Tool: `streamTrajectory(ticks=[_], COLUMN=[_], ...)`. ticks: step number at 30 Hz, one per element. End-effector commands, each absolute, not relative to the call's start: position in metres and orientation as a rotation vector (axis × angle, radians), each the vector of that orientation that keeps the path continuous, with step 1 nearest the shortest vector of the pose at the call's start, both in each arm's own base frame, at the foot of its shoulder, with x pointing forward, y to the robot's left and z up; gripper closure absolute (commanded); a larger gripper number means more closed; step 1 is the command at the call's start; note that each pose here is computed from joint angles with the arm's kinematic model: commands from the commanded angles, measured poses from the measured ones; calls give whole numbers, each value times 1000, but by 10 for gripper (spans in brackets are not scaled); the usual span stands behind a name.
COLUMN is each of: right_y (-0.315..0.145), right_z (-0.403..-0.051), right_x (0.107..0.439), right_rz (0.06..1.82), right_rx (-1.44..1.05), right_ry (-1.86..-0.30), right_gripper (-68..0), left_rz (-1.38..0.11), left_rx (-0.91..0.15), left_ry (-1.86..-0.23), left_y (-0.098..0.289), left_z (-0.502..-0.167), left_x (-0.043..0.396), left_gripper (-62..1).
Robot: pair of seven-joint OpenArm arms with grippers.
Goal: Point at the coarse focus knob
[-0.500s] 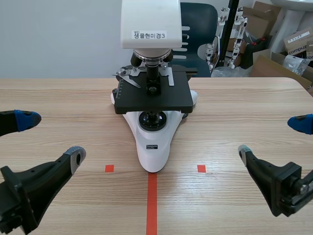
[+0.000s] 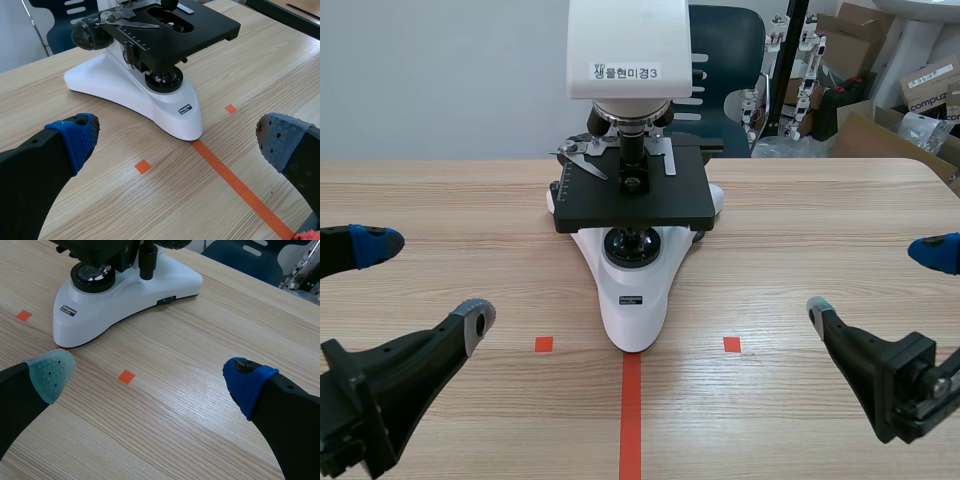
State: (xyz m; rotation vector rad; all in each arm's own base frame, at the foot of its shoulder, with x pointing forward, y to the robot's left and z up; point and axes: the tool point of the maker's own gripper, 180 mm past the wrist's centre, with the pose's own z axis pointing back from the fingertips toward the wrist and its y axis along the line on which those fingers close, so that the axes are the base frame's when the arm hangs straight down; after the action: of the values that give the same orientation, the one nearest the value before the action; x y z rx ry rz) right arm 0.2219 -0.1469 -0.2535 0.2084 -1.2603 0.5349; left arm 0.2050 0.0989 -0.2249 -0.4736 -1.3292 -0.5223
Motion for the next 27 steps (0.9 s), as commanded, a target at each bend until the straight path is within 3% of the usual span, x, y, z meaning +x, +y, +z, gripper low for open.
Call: streamTrajectory(ticks=[1,4,5,18,20,27], right_y=[-148,-152,-155,-240,-249,-288], right_z=[-246,-244,-242,-208,-204,-164], right_x=[227,230,233,291,301,341], right_rz=[563,595,599,655,689,747], right_rx=[201,179,159,-117,-123,-190], right_ry=[-1282,-1281,-1284,-1352,-1344,-1375], right_gripper=[-679,-679,-651,-69,-33,-32], left_rz=[-521,-521,-521,-521,-521,-521], left_rx=[-492,-492,-492,-491,-491,-491], left_ry=[-1365,-1365,-1365,-1364,-1364,-1364], left_y=[95,95,95,95,95,95], left_z=[-213,-213,-213,-214,-214,-214], left_x=[206,206,206,206,206,206], left_gripper=[-623,-623,-623,-623,-623,-623])
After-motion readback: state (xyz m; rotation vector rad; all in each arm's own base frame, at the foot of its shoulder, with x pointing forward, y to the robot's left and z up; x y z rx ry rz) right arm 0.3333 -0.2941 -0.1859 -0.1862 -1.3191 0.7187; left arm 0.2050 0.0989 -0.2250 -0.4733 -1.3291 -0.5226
